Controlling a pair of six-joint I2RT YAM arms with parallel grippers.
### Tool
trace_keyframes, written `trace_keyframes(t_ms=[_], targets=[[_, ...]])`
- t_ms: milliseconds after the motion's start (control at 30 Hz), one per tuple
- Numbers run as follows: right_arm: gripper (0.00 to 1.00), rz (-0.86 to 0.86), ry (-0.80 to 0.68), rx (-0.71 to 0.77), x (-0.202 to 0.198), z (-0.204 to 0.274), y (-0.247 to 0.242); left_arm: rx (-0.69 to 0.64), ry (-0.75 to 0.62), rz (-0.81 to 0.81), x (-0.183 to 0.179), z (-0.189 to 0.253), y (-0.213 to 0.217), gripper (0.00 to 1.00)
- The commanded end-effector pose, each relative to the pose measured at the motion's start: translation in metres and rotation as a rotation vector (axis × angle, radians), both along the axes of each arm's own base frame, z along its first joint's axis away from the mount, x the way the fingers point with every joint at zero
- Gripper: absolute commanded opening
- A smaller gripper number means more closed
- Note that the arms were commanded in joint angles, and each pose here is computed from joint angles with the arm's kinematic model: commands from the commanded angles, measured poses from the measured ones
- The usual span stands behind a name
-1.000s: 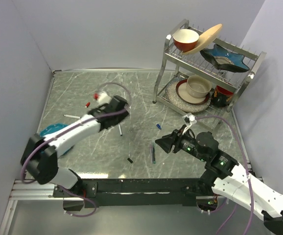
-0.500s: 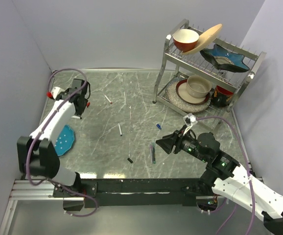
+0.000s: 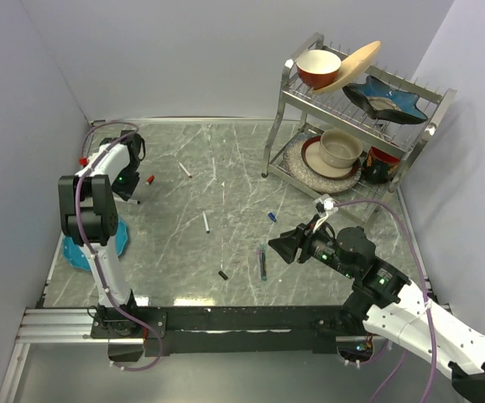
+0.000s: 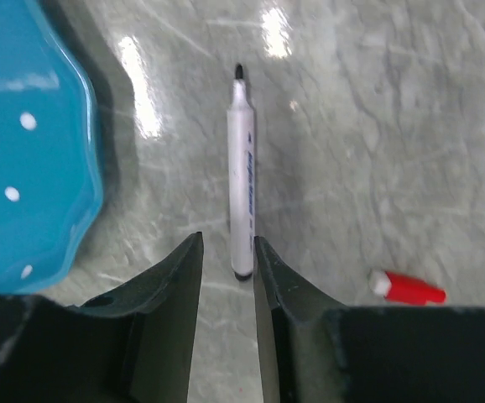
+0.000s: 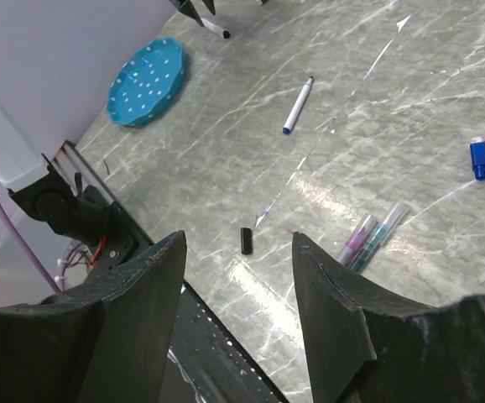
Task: Insert the pens into the pen caps
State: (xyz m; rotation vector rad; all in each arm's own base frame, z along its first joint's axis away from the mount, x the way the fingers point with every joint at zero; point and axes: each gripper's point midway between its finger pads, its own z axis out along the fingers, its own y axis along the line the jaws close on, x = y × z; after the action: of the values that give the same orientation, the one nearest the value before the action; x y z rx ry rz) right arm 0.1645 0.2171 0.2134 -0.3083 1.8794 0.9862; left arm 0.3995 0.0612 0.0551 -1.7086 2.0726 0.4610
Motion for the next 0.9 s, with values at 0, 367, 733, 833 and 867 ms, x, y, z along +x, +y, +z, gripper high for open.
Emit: trace_keyframes(t_ms=[0, 367, 733, 833, 867], targets=[[0.61, -0.012, -0.064, 0.026, 0.005, 0.025, 0.000, 0.047, 0.019, 0.010, 0.001, 0.010, 0.017, 0.35], [0.61, -0.021, -0.069, 0.001, 0.013, 0.021, 0.004, -0.016, 0.054, 0.005, 0.008, -0.027, 0.035, 0.34], [0.61, -0.019, -0.086, 0.018, 0.011, 0.030, 0.003, -0.081, 0.038, -0.027, 0.009, -0.048, 0.039, 0.28], [0.61, -0.022, -0.086, 0.025, 0.011, 0.032, 0.002, -0.094, 0.043, -0.037, 0.003, -0.053, 0.036, 0.16], [0.61, -0.018, -0.085, 0.027, 0.010, 0.032, 0.003, -0.101, 0.035, -0.042, 0.003, -0.052, 0.034, 0.12]])
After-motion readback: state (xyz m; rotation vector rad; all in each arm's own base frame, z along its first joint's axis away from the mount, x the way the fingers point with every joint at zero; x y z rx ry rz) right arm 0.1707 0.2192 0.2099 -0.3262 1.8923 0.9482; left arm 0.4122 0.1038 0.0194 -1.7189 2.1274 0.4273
